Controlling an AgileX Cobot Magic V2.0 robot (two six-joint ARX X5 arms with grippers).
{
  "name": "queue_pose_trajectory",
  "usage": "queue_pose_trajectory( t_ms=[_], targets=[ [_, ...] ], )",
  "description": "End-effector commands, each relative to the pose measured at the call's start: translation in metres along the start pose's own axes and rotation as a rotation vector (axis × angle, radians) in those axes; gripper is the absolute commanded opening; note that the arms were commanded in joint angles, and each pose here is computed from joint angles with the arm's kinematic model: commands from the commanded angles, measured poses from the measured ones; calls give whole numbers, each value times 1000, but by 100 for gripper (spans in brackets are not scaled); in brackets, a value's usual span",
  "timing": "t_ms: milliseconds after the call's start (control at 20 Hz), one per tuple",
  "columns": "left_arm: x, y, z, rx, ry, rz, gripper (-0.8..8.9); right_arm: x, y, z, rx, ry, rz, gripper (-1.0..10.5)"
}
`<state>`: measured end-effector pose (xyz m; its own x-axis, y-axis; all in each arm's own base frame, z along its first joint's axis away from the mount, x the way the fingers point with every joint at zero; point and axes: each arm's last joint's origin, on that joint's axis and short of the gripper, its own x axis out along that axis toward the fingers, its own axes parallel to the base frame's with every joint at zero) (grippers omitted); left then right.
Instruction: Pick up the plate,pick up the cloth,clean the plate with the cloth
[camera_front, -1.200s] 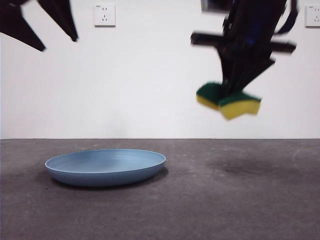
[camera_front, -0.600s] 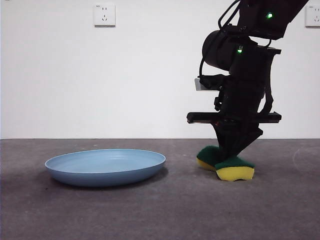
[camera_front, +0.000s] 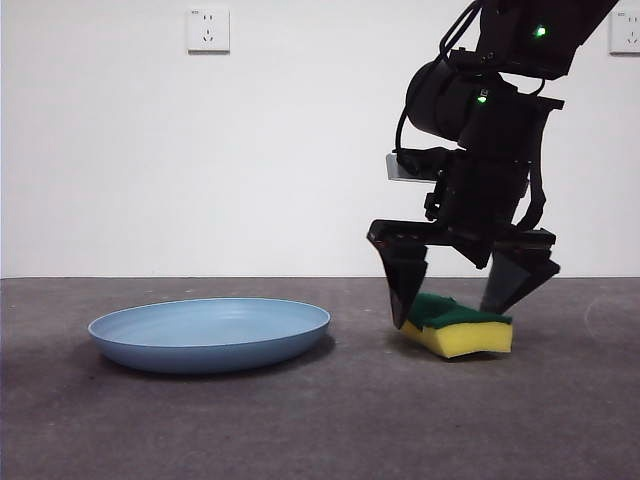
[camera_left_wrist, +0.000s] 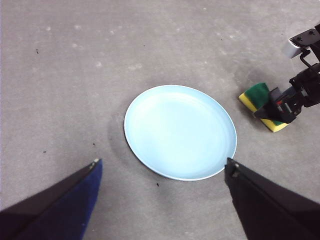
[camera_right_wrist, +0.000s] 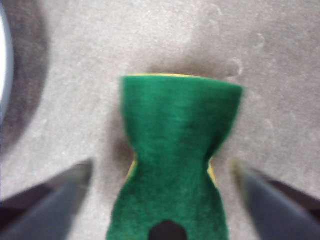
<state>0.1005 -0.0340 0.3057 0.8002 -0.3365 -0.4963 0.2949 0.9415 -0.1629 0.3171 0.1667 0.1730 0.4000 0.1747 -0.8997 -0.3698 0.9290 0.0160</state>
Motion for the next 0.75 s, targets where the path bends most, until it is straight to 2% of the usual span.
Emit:
queue_pose_trajectory(
  t_ms=[50, 250, 500, 650, 750],
  targets=[
    [1, 0, -2, 9, 4, 0, 408, 4, 1, -3, -11, 16, 1, 604],
    [1, 0, -2, 13, 3, 0, 408, -5, 1, -1, -10, -9, 4, 602],
    [2, 0, 2, 45, -30, -1, 407, -63, 1, 4, -1, -135, 26, 576],
    [9, -1, 7, 46, -41, -3, 404, -110, -1, -4, 2, -197, 33, 317],
    [16, 0, 9, 45, -26, -5, 364, -141, -4, -13, 4, -243, 38, 89]
  ],
)
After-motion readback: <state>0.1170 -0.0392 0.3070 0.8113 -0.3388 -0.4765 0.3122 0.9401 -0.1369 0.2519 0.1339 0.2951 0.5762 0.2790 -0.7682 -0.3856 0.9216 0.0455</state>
